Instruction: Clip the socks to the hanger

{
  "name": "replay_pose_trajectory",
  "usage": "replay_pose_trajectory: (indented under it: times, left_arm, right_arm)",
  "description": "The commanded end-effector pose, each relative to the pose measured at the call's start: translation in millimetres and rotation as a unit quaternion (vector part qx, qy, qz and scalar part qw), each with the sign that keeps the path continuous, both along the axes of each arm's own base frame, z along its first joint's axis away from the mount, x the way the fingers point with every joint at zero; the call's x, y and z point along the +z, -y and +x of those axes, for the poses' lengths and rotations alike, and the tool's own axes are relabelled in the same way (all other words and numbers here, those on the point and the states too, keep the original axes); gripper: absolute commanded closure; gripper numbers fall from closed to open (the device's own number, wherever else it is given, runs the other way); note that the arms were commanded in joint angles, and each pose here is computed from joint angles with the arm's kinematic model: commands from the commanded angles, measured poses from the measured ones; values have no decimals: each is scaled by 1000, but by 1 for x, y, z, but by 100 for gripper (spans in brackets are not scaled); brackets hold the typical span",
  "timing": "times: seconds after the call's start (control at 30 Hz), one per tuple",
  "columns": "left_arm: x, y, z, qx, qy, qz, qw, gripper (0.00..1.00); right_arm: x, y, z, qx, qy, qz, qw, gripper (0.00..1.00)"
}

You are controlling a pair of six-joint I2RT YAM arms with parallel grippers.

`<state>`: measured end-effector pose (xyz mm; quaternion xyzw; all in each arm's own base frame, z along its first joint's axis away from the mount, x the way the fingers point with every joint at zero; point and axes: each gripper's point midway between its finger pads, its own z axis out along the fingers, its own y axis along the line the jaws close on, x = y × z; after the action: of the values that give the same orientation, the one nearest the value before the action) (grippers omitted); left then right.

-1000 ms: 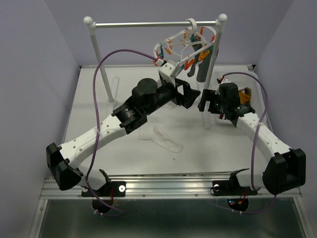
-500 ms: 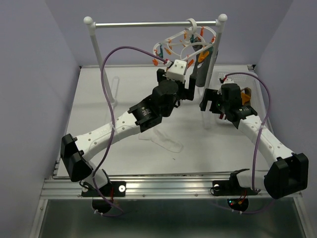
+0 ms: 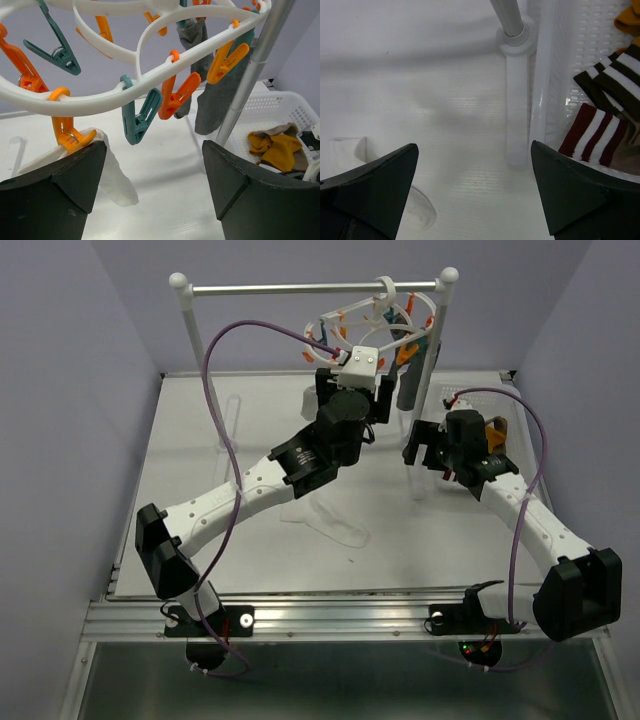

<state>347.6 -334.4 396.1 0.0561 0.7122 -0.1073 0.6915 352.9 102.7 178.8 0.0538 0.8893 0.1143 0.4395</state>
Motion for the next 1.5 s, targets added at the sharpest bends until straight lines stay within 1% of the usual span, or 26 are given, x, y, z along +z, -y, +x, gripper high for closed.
replay_pose_trajectory:
  times: [0.0, 0.2, 0.33, 0.37, 0.4, 0.5, 0.73, 0.87, 0.93, 0.97, 1.07, 1.17, 1.27, 1.3, 1.4, 1.47]
  left_arm:
    - [34, -10, 5, 45, 34, -22, 998, 12]
    - [36, -14, 13, 80, 36, -5, 996, 14]
    - [38, -15, 15, 89, 38, -8, 995, 19]
    - [36, -14, 16, 91, 38, -3, 995, 23]
    - [37, -16, 16, 98, 39, -4, 994, 24]
    - [36, -25, 18, 132, 39, 5, 990, 24]
    - [35, -22, 22, 135, 43, 18, 990, 25]
    - [36, -26, 24, 157, 43, 26, 986, 26]
    - [35, -25, 25, 158, 42, 34, 986, 29]
    - [34, -25, 25, 159, 41, 33, 986, 34]
    - [34, -25, 25, 161, 40, 29, 986, 41]
    - [34, -24, 25, 157, 40, 29, 986, 52]
    - [35, -24, 24, 152, 40, 26, 987, 55]
    - [34, -24, 24, 152, 40, 26, 987, 59]
    - [36, -23, 24, 147, 40, 23, 988, 64]
    - [35, -19, 24, 136, 37, 24, 990, 64]
  right_arm:
    - [21, 2, 10, -10, 43, 11, 999, 0]
    - [24, 5, 10, -13, 48, 12, 999, 0]
    - [26, 4, 11, -11, 50, 13, 999, 0]
    - [27, 4, 11, -10, 51, 14, 999, 0]
    - [26, 4, 11, -10, 49, 13, 999, 0]
    - [27, 3, 12, -8, 51, 13, 999, 0]
    - [27, 2, 12, -4, 51, 13, 999, 0]
    - [27, 5, 13, -7, 51, 12, 999, 0]
    - [27, 6, 12, -7, 51, 12, 999, 0]
    - [27, 5, 12, -6, 51, 13, 999, 0]
    - [27, 4, 12, -3, 51, 14, 999, 0]
    - [26, 4, 11, -2, 49, 14, 999, 0]
    - [26, 3, 11, 0, 49, 15, 999, 0]
    - [26, 3, 10, 2, 49, 16, 999, 0]
    - [25, 2, 10, 5, 48, 17, 999, 0]
    - [26, 0, 10, 7, 49, 19, 999, 0]
